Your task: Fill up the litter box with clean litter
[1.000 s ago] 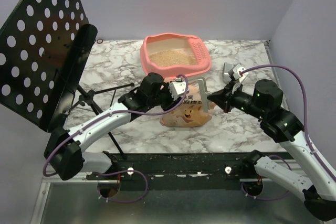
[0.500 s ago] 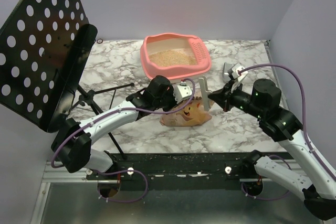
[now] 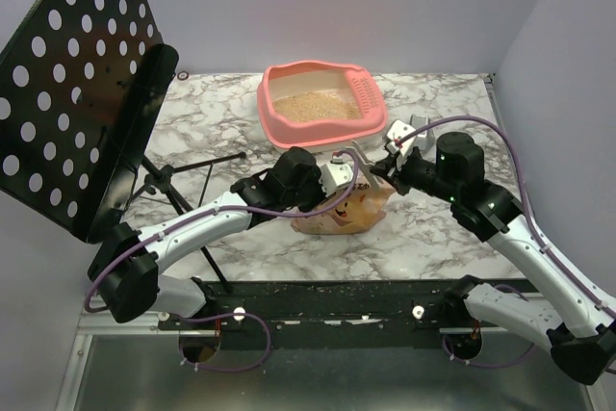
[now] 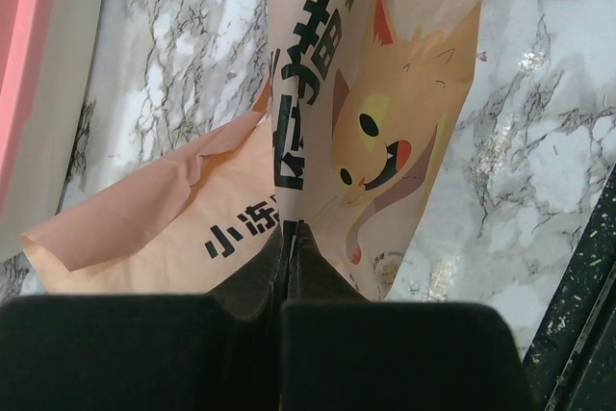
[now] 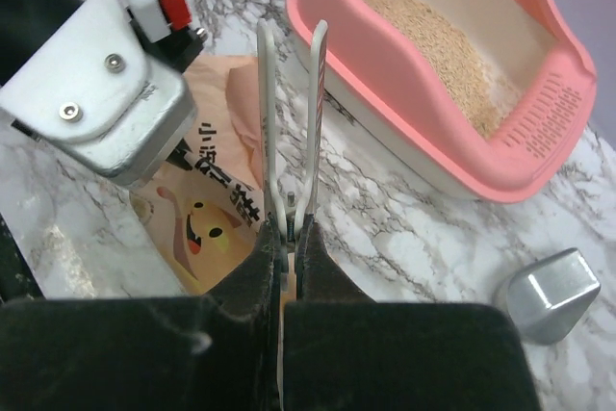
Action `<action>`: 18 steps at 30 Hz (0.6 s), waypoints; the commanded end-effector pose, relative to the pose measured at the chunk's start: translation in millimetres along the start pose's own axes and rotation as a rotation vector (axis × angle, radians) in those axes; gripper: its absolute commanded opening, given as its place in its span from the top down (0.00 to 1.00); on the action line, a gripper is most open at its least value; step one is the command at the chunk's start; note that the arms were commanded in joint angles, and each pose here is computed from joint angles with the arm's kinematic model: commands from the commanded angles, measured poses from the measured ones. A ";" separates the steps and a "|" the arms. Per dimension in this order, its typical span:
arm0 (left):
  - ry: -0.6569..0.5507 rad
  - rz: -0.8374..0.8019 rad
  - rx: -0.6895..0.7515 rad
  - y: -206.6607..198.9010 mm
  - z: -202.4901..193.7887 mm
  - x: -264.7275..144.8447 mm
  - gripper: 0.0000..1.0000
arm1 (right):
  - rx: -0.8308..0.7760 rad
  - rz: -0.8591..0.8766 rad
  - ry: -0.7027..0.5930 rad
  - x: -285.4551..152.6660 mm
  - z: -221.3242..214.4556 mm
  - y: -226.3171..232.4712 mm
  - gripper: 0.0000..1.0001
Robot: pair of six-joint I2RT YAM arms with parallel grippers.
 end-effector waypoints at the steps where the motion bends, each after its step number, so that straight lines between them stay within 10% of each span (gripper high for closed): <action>1: 0.007 0.096 -0.021 8.3 -1.7 -9.8 1.00 | -0.193 0.146 -0.013 -0.6 9.8 8.0 1.00; 18: -0.042 0.097 -0.024 2.9 2.7 -21.6 1.00 | -0.231 0.246 0.109 28.3 -10.8 -0.9 1.00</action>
Point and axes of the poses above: each gripper's point midway between its finger pads, its own x axis out along the fingers, its own y axis along the line the jaws close on, z = x × y, the point moved 5 cm from there along -x, back along the fingers, and after that the axes turned 3 degrees about x, right-handed, at the moved point
